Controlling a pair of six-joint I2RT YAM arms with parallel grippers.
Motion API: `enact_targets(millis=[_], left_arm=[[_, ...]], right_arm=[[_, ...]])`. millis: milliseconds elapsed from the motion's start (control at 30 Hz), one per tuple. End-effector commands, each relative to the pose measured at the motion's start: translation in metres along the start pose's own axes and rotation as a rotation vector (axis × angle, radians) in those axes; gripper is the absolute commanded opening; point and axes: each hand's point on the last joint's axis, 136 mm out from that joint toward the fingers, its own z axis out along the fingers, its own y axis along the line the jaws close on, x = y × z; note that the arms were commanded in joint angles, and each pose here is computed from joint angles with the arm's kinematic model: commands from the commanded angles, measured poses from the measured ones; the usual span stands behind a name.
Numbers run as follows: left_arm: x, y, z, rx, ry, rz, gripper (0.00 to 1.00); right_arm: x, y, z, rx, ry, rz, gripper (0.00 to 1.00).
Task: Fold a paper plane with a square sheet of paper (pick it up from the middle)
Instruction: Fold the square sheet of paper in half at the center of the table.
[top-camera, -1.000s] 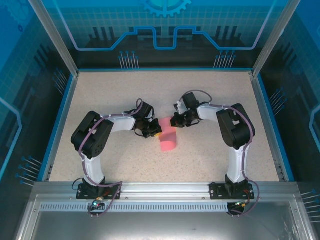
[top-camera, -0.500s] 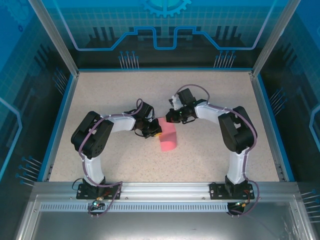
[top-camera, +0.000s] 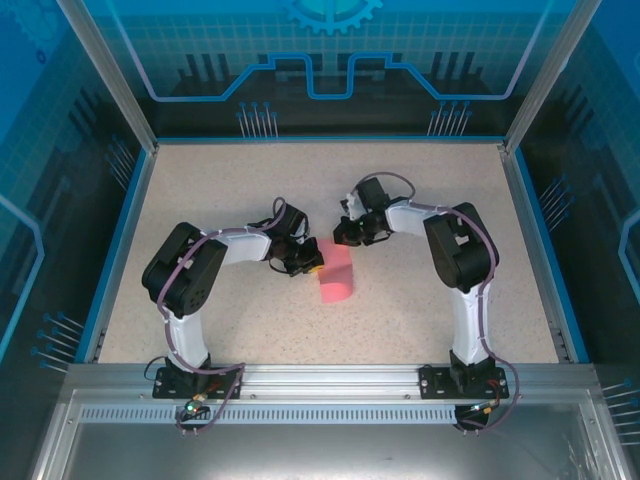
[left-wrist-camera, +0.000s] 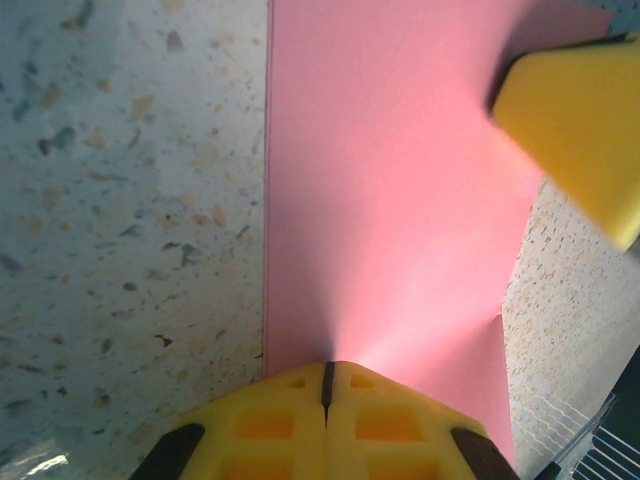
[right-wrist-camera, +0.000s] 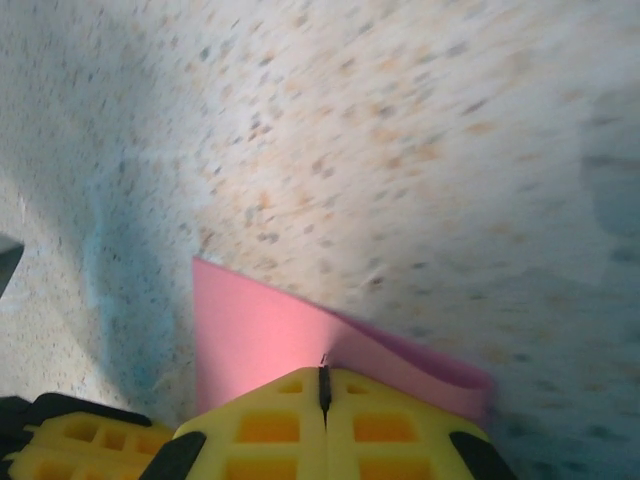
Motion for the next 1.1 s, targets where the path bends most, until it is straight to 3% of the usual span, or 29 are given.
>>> enact_targets(millis=[0, 100, 233, 333, 533, 767, 1067], left_arm=[[0.066, 0.149, 0.007, -0.521, 0.152, -0.159, 0.00], [0.066, 0.150, 0.007, -0.521, 0.150, -0.158, 0.00], [0.064, 0.147, 0.008, -0.514, 0.148, -0.158, 0.00], [0.063, 0.146, 0.008, -0.516, 0.145, -0.154, 0.00], [0.059, 0.146, 0.008, -0.521, 0.130, -0.147, 0.00], [0.055, 0.144, 0.009, -0.518, 0.116, -0.144, 0.00], [0.053, 0.144, 0.007, -0.529, 0.106, -0.142, 0.00]], right_arm=[[-0.026, -0.060, -0.023, 0.156, -0.101, 0.100, 0.00], [-0.037, -0.059, -0.038, 0.163, -0.138, 0.099, 0.00], [-0.033, -0.025, -0.058, 0.110, -0.162, 0.048, 0.00], [-0.014, 0.001, -0.065, 0.059, -0.145, 0.035, 0.00], [0.051, 0.036, -0.047, -0.027, 0.011, 0.038, 0.00], [0.092, 0.026, -0.023, 0.013, 0.139, 0.058, 0.00], [0.117, 0.005, -0.017, 0.077, 0.203, 0.061, 0.00]])
